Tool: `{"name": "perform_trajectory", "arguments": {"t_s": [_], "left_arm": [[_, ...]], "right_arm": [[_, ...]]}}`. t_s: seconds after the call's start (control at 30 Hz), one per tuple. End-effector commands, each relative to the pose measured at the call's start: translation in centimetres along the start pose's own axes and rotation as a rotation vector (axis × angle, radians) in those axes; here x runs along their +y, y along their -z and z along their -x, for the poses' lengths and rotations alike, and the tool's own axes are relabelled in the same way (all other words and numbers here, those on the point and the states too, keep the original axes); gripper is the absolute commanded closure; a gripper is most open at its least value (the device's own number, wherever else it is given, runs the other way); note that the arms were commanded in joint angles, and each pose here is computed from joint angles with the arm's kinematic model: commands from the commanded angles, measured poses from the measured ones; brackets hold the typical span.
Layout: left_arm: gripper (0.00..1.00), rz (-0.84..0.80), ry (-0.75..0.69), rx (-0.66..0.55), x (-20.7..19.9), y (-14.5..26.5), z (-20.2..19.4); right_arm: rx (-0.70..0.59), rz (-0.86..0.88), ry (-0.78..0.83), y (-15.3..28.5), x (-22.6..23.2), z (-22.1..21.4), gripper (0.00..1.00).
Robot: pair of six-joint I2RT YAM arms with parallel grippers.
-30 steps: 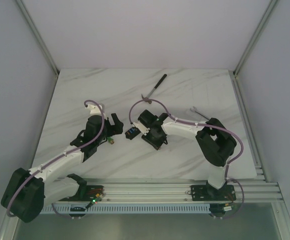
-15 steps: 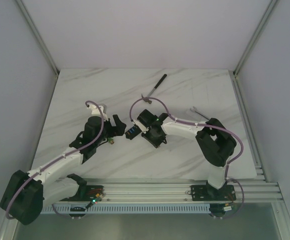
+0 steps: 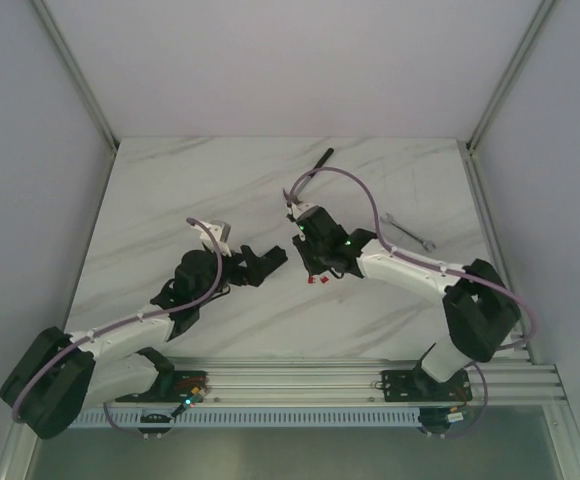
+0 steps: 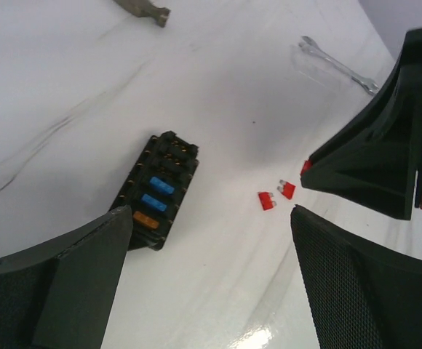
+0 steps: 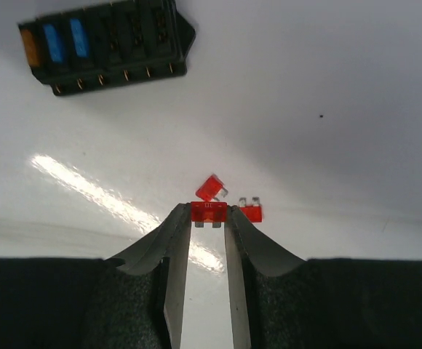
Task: Snap on the fuse box
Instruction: Pick up the fuse from the center of the board.
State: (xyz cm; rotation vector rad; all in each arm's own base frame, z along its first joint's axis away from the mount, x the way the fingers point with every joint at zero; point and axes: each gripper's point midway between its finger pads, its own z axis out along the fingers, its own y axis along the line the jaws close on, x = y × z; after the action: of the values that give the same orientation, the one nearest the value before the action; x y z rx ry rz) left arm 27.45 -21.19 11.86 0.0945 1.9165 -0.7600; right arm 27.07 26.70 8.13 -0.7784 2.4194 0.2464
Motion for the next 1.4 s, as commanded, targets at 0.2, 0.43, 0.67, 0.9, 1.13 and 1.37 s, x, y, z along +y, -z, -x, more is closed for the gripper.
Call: {"name": "perform_trajectory", "arguments": {"t_s": [0.2, 0.43, 0.67, 0.9, 1.13, 1.37], "left_arm": [[0.06, -0.178, -0.097, -0.149, -5.1, -0.8, 1.2], [0.18, -0.247, -0.159, -0.175, -7.9, -1.6, 0.4], [0.36, -0.258, -0.193, -0.172, -9.1, -3.2, -0.1], [0.46, -0.261, -0.203, -0.191, -9.4, -4.1, 0.1], [0.54, -0.299, -0.201, -0.204, -10.5, -4.6, 0.5], [0.63, -0.341, -0.201, -0.218, -11.3, -4.5, 0.7]], "right_arm": [[-0.404, 0.038, -0.297, 3.9, 0.2, 6.3, 0.74], [-0.502, 0.109, -0.380, 5.9, 0.9, 7.6, 0.74], [-0.559, 0.148, -0.433, 7.3, 1.0, 7.8, 0.73], [-0.567, 0.183, -0.461, 7.6, 1.4, 7.3, 0.72], [-0.570, 0.208, -0.477, 7.7, 1.8, 7.0, 0.72], [-0.564, 0.222, -0.484, 7.6, 2.0, 6.8, 0.72]]}}
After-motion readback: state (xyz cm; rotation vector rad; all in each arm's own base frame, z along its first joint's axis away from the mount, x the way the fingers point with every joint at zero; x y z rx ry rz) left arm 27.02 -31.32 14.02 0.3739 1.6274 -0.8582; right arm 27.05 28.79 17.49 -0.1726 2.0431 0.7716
